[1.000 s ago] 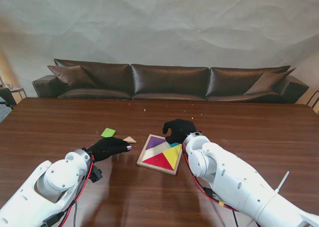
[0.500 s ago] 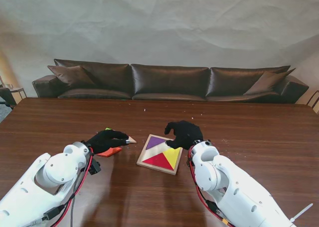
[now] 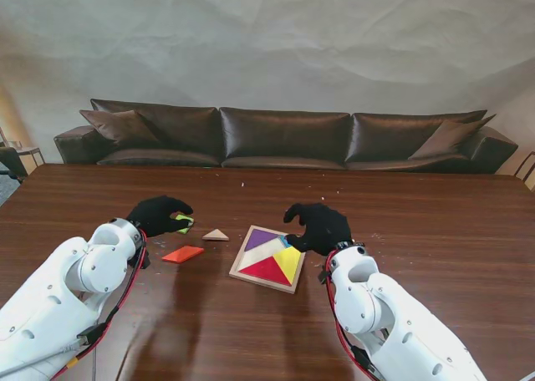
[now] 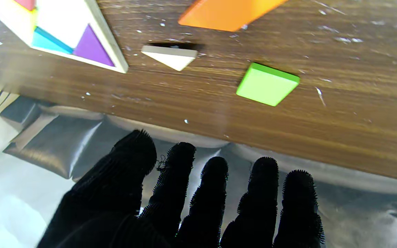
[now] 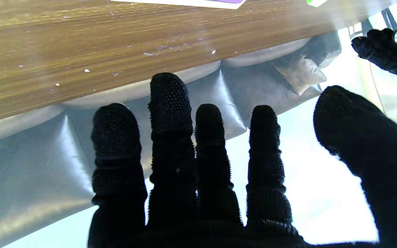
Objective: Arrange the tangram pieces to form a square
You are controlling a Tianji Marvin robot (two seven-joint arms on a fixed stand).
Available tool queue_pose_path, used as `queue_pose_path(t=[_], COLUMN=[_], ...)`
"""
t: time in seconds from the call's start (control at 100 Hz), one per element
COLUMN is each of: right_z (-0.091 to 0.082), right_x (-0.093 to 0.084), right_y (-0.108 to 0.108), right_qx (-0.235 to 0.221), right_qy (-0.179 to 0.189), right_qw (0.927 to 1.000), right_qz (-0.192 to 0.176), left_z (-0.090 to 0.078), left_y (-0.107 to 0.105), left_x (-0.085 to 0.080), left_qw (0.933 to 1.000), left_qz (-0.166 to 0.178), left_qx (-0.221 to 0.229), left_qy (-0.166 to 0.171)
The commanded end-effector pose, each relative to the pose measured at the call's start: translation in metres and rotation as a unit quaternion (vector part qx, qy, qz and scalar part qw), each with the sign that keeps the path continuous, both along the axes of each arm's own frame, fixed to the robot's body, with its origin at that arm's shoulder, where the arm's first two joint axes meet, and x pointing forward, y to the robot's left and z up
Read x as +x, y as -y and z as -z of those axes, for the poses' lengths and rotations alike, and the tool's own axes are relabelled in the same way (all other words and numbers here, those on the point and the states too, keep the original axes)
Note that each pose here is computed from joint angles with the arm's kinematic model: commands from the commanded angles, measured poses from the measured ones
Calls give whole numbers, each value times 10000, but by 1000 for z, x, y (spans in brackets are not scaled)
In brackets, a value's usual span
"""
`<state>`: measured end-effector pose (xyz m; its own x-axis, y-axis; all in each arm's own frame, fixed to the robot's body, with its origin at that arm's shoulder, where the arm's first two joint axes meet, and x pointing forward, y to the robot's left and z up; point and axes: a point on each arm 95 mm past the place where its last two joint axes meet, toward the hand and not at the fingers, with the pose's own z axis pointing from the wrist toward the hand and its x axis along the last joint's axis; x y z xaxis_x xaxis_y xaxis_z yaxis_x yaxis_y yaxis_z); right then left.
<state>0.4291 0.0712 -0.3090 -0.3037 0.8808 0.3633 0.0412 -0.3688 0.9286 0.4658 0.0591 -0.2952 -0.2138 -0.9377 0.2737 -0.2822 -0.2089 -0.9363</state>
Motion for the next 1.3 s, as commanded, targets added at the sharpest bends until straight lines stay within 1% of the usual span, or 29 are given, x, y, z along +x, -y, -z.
queue_pose_path(t=[0.0,0.11,0.19,0.27,0.54,0.71,0.82,1.03,1.19,1.29], right_z=[3,5,6,7,10,11,13,15,16,16], right_x=[-4,-4,-4,-4,-3,-3,-3,-2,-2,-1], right_y=[-2,-2,-1,0,2,3,3,6,7,9], right_qx=[13,47,83,103,177,188,192,221,207,210], right_qy=[-58,-68,-60,-67,-105,-112,-133,-177,-190,-218], right_qw=[10000,9999,9999,9999,9998,9998,9997,9996,9996,9995], right_qz=[-62,-60,-41,-27,2,8,9,39,57,87], left_z=[-4,-2,0,3,16,26,31,37,43,45], left_y=[-7,-12,-17,-20,-27,-30,-30,-30,-27,-26], left_x=[5,11,15,18,28,38,45,58,66,68], left_qw=[9998,9983,9954,9922,9831,9794,9794,9766,9781,9773], left_qz=[6,45,102,121,134,180,184,232,290,366], left_qx=[183,583,956,1237,1819,2005,2002,2127,2034,2041], left_qy=[-29,-25,0,21,-138,-162,-185,-237,-325,-427])
